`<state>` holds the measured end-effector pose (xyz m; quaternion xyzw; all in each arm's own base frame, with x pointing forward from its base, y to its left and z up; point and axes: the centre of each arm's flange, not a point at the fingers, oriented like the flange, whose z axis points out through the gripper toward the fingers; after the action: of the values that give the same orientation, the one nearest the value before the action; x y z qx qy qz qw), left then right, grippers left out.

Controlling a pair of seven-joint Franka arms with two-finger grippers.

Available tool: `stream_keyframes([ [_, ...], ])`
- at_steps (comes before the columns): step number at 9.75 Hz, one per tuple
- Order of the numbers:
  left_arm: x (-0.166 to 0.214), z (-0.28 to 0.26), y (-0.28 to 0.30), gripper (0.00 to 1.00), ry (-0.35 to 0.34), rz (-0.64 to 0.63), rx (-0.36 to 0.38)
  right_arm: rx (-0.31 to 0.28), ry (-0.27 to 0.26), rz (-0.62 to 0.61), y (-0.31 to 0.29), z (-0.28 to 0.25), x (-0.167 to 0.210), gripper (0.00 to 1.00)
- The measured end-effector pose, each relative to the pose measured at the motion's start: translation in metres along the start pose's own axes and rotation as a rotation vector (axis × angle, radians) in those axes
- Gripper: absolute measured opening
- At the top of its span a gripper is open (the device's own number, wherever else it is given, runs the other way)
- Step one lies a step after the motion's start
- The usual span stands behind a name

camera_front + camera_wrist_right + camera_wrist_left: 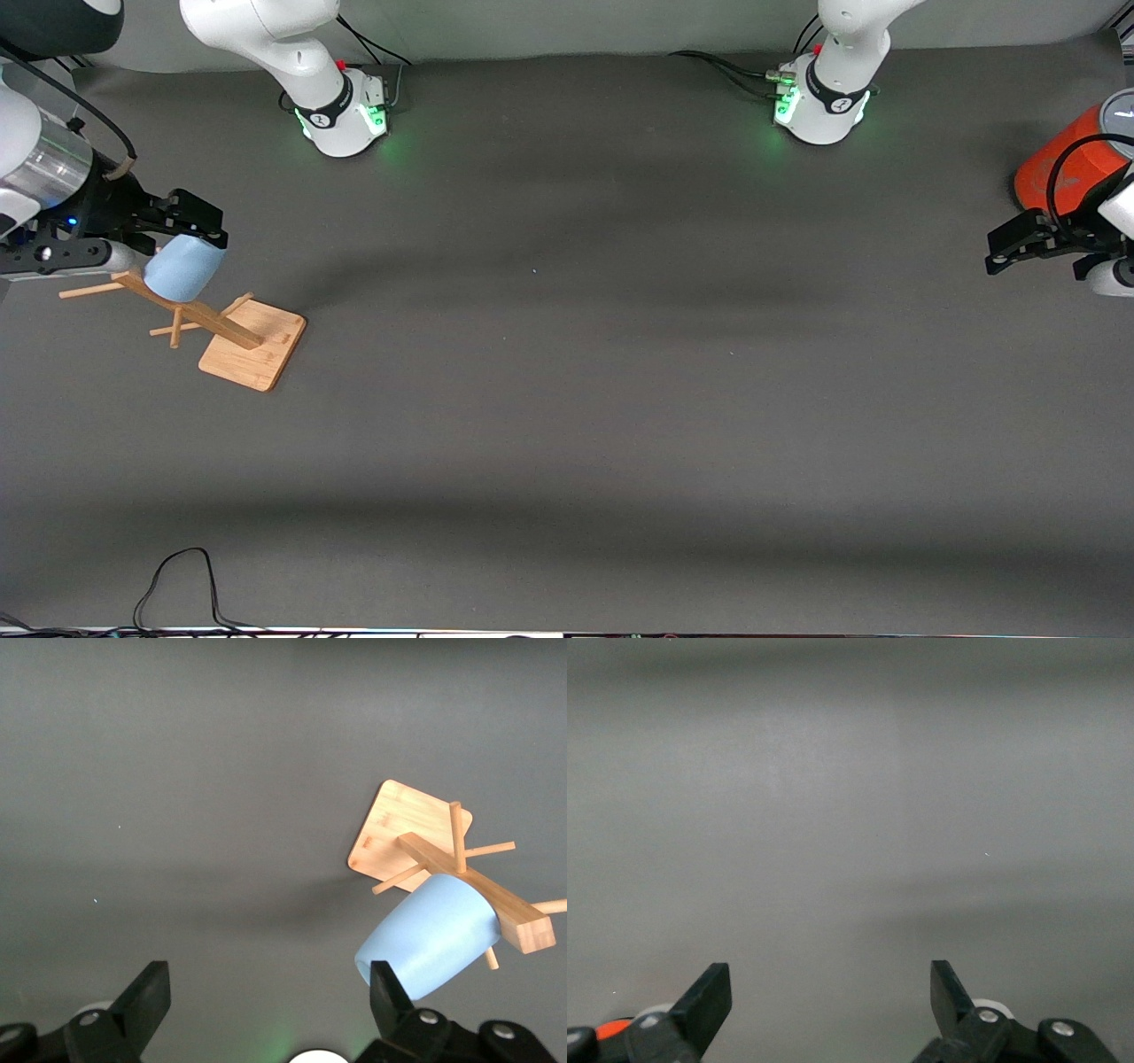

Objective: Rotate and upright cup with both arms
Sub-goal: 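Move the right gripper toward the blue cup on the wooden stand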

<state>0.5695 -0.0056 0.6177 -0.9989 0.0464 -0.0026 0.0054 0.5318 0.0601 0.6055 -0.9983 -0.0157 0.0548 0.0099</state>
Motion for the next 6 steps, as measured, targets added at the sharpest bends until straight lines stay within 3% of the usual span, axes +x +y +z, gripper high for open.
stream_keyframes([
  [3,0.000,0.000,0.001,1.00,0.000,0.001,0.000,0.006,-0.072,0.078,0.029,-0.001,-0.013,1.00],
  [6,0.000,0.000,0.005,1.00,0.000,0.010,-0.001,0.118,-0.112,0.315,0.107,0.005,-0.023,1.00],
])
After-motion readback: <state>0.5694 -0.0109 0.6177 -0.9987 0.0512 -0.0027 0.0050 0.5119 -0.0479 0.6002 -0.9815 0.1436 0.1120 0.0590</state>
